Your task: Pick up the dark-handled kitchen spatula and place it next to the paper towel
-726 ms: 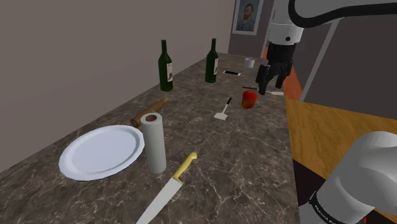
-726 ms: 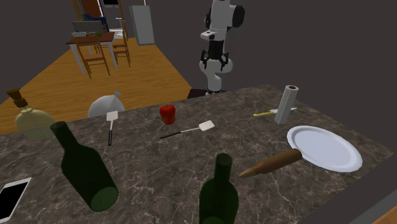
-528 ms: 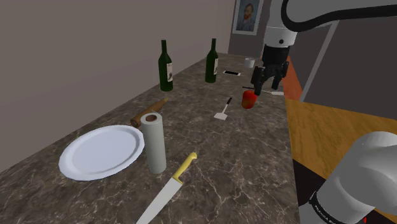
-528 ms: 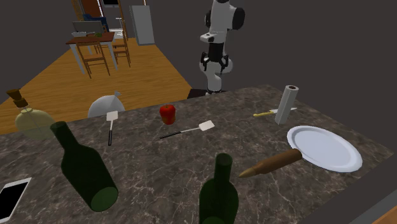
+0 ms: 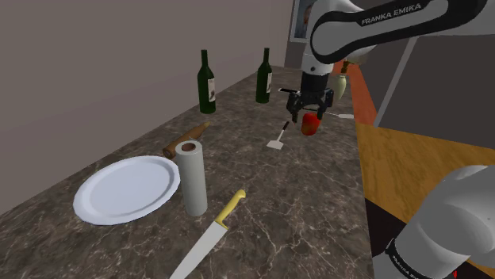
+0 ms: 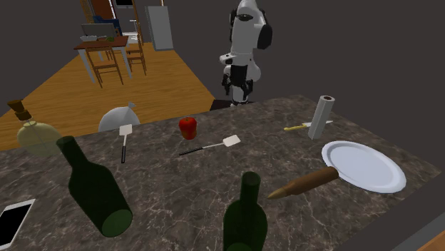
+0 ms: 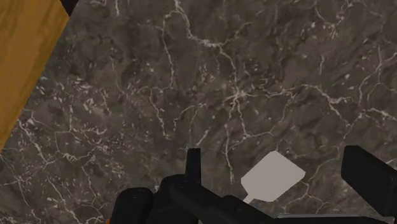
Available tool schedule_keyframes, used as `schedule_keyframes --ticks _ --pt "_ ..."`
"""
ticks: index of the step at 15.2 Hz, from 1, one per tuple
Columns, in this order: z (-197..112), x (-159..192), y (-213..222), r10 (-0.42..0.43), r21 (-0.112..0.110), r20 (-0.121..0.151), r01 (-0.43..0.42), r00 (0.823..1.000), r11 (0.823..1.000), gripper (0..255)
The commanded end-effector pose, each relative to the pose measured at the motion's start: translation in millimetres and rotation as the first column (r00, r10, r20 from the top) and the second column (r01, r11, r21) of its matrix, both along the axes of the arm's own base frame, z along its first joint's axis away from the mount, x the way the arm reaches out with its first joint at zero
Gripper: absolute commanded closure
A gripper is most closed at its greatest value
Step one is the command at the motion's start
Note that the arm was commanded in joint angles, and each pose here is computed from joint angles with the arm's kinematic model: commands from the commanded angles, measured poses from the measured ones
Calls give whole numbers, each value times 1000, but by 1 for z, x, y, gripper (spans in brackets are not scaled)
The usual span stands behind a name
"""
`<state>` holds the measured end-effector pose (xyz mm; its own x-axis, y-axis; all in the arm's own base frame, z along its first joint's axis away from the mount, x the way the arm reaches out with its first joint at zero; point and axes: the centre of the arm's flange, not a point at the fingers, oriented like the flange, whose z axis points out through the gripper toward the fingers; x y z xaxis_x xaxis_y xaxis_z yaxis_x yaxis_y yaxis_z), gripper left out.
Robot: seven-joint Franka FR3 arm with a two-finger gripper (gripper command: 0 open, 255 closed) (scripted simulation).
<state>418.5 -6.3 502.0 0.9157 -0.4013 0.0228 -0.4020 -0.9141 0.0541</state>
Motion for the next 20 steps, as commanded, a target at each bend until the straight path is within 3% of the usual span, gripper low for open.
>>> schedule_keyframes --ticks 1,4,8,12,17,18,20 --pt "-13 23 -3 -74 2 10 74 997 997 0" --pt "-34 54 -14 -179 5 21 179 984 984 0" --pt "-61 94 -33 -316 11 34 315 948 949 0" --pt "-88 131 -58 -446 19 47 446 894 895 0" --pt "-120 172 -97 -596 31 61 595 801 803 0" --pt "-124 176 -101 -610 32 62 609 790 792 0" --pt "-134 177 -101 -610 32 62 609 790 792 0"
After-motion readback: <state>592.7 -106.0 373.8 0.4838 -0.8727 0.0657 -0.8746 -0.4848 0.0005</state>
